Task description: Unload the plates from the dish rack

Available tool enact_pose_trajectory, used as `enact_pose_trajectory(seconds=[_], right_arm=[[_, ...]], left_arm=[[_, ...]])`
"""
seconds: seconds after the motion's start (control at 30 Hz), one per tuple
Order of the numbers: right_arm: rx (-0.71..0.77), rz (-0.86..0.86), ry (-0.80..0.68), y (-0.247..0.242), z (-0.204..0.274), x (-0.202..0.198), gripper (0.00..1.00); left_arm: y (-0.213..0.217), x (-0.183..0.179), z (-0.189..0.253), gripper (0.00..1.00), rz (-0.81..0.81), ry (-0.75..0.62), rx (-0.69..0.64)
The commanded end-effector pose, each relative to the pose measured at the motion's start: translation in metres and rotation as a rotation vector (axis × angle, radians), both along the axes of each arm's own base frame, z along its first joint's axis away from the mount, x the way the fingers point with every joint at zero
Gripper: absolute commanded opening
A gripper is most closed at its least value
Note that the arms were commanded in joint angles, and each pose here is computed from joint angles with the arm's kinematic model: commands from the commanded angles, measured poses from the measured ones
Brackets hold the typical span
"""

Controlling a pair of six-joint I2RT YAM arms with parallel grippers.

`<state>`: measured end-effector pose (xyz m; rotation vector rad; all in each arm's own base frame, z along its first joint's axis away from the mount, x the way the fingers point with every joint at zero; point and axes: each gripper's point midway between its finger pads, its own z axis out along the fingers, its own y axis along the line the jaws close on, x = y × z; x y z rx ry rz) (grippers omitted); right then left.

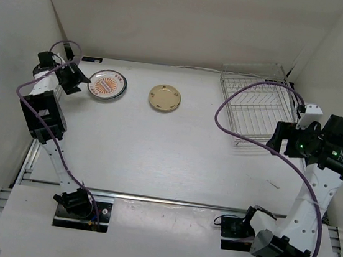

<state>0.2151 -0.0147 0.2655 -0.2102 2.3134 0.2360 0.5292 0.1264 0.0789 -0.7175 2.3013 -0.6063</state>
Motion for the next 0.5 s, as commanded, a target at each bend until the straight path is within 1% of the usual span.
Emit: enact_pose_trajectory(seconds=[0.0,0.03,0.07,0.1,0.13,0.17,0.2,0.23,0.27,0.3,0.33,0.37,0.4,0.43,0.47], right_arm=[[-0.033,-0.116,-0.14,-0.026,0.03,0.043,0.89],[-0.013,-0.153,-0.161,-0.029,0.038,0.05,0.92],[0.003,-0.168,-0.166,-0.032,0.041,0.06,0.94],[-0.001,-0.178,-0.218,-0.036,0.06,0.07,0.96],[0.031,-0.176,-0.206,-0.036,0.061,0.079,1.0],[0.035,-0.164,-0.224,-0.036,0.069,0.086,1.0],[0.058,-0.153,-0.228,-0.033,0.074,0.092,1.0],[0.061,-0.149,-0.261,-0.036,0.085,0.105,1.0],[0.078,-0.163,-0.266,-0.038,0.088,0.113,1.0],[0.077,-0.163,-0.269,-0.043,0.09,0.125,1.0],[0.084,-0.169,-0.277,-0.046,0.093,0.131,1.0],[0.075,-0.181,-0.276,-0.051,0.094,0.136,1.0],[0.045,-0.181,-0.283,-0.056,0.096,0.14,1.0],[0.005,-0.176,-0.293,-0.059,0.1,0.148,1.0],[-0.035,-0.193,-0.293,-0.064,0.101,0.151,1.0]], left_arm=[[-0.008,-0.008,0.144,0.77,-0.038,-0.263,0.13],[-0.008,-0.012,0.162,0.78,-0.056,-0.303,0.171],[-0.018,-0.018,0.175,0.78,-0.084,-0.327,0.186],[-0.028,-0.03,0.211,0.8,-0.108,-0.4,0.236],[-0.04,-0.035,0.224,0.82,-0.161,-0.437,0.327],[-0.053,-0.054,0.249,0.82,-0.179,-0.487,0.404],[-0.063,-0.063,0.257,0.82,-0.205,-0.509,0.465],[-0.083,-0.07,0.264,0.82,-0.241,-0.527,0.529],[-0.092,-0.08,0.258,0.83,-0.288,-0.528,0.582],[-0.103,-0.098,0.28,0.84,-0.299,-0.585,0.606],[-0.106,-0.109,0.282,0.86,-0.291,-0.584,0.594],[-0.115,-0.119,0.272,0.89,-0.309,-0.574,0.57],[-0.12,-0.138,0.285,0.91,-0.31,-0.61,0.576],[-0.123,-0.148,0.286,0.93,-0.323,-0.624,0.583],[-0.125,-0.159,0.281,0.94,-0.325,-0.616,0.58]])
